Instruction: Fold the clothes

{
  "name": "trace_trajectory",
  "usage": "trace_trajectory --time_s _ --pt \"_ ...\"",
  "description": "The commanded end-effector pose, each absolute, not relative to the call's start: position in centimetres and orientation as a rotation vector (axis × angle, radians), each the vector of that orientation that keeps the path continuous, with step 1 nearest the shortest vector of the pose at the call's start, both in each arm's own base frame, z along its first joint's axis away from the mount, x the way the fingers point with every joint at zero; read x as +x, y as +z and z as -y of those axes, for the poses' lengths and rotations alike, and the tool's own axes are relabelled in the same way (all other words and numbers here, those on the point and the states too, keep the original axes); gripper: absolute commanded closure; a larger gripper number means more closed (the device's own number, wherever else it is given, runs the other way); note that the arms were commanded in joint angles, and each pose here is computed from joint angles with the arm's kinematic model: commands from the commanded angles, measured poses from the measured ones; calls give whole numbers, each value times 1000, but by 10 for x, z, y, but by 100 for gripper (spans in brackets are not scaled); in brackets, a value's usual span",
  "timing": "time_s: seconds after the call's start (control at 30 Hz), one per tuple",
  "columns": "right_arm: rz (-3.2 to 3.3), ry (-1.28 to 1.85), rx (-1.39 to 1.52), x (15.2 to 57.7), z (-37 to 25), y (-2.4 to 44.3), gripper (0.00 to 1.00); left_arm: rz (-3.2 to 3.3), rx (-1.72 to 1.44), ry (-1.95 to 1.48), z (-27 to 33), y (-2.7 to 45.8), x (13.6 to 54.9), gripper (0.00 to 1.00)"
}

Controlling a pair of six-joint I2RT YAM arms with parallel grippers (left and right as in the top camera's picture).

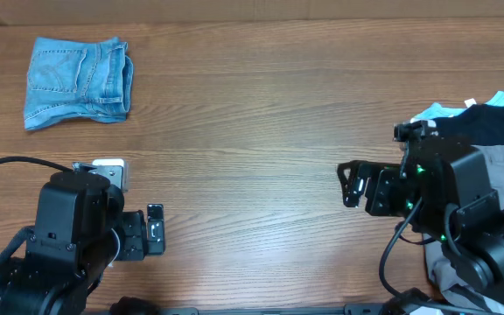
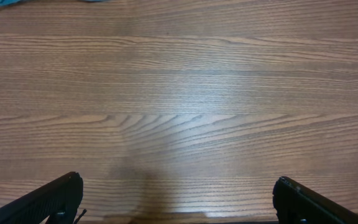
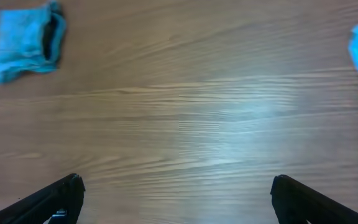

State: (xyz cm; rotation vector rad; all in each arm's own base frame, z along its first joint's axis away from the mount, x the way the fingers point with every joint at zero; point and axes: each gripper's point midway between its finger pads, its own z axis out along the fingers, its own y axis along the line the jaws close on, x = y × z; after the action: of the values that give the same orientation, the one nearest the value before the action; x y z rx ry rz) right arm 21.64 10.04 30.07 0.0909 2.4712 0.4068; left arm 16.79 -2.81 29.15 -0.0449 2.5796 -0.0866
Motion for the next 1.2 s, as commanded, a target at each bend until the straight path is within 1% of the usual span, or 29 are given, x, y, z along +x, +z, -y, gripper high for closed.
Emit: trace_trajectory --time_s 0.0,0.13,0.23,0.3,0.37,0.5,0.53,0.73,0.9,1.17 --pt "-2388 282 145 226 -80 313 0 -2570 -61 -77 27 293 169 0" --pt "-2255 232 212 245 -68 333 0 -2570 -61 -77 27 293 169 0" --pt "-2086 272 293 261 -56 356 0 -2570 -61 -77 27 293 169 0" --pt "-2011 295 330 265 -47 362 0 -2570 -61 -77 27 293 169 0" --pt "-1952 308 365 264 -37 356 0 -2570 -61 -77 27 293 169 0" --pt "-1887 302 417 252 -19 319 0 -2570 -61 -77 27 293 169 0" --pt "-1866 305 425 245 -15 296 0 -2570 -61 -77 27 293 169 0" --pt "-1855 334 425 225 -13 216 0 -2570 -61 -77 27 293 169 0" --pt "-1850 334 425 222 -12 183 0 -2570 -61 -77 27 293 169 0" --pt "-1740 343 438 238 -8 158 0 -2570 -61 -77 27 293 169 0"
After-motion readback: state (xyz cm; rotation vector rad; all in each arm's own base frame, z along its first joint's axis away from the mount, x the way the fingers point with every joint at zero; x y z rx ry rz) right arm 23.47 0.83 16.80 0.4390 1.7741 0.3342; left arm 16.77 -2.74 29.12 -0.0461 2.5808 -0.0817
